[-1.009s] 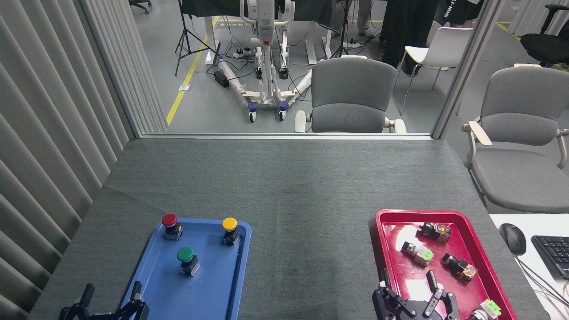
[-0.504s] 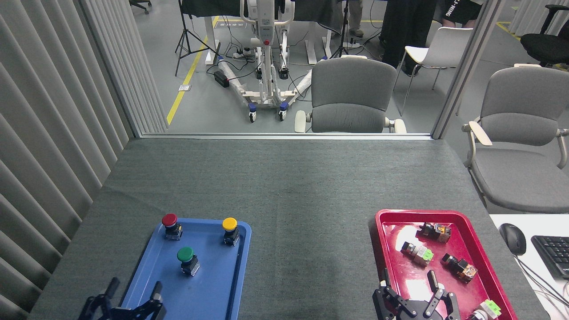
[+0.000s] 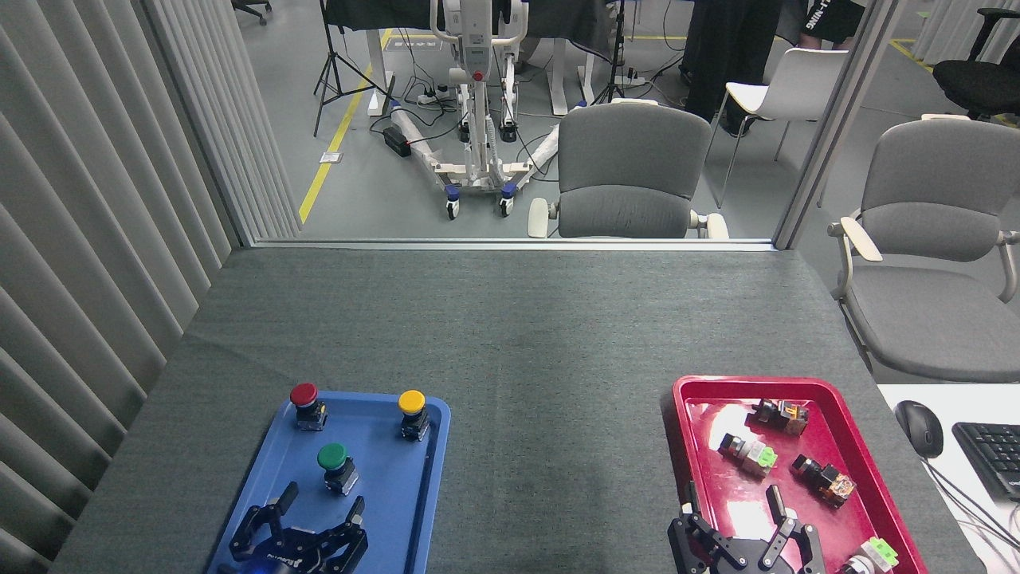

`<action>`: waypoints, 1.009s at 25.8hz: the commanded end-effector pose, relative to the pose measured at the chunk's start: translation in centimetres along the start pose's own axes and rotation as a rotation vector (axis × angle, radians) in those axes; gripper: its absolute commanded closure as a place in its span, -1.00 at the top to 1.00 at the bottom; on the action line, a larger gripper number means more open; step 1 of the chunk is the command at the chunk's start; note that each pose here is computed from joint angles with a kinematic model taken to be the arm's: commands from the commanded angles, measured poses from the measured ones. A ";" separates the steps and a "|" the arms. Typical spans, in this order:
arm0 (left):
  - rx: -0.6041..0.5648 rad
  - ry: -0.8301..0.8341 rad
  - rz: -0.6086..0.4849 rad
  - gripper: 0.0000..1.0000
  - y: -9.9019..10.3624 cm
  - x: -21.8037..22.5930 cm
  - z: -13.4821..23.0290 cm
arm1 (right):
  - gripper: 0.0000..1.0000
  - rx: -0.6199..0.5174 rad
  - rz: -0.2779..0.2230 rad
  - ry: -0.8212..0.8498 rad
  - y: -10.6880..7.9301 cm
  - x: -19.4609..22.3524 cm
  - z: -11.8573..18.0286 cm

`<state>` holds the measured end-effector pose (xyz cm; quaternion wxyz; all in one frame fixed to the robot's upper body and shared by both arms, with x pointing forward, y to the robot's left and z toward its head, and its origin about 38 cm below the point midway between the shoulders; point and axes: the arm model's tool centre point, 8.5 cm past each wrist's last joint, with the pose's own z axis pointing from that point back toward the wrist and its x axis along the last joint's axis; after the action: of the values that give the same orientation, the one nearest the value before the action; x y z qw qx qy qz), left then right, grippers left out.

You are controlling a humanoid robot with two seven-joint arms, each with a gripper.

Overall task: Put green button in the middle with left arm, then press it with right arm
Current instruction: 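Reach the left hand to the green button and grasp it, then carry the green button off the blue tray toward the table middle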

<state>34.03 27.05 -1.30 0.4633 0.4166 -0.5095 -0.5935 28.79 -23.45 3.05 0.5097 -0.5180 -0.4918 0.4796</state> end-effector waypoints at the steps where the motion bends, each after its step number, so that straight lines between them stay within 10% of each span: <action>1: -0.030 -0.016 -0.015 0.98 -0.8 0.3 -1.1 | 0.99 0.000 0.000 0.000 0.0 0.0 0.0; 17: -0.084 0.036 0.011 0.96 -2.0 -0.4 -4.3 | 0.99 -0.002 0.005 0.001 0.0 0.5 0.0; 26: -0.055 0.041 0.018 0.24 -1.4 -0.5 -4.7 | 0.99 -0.003 0.004 0.000 0.0 0.7 0.0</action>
<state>38.31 26.65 -3.48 0.4903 0.4097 -0.4841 -0.5978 28.86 -22.75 3.11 0.5078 -0.5202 -0.4923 0.4787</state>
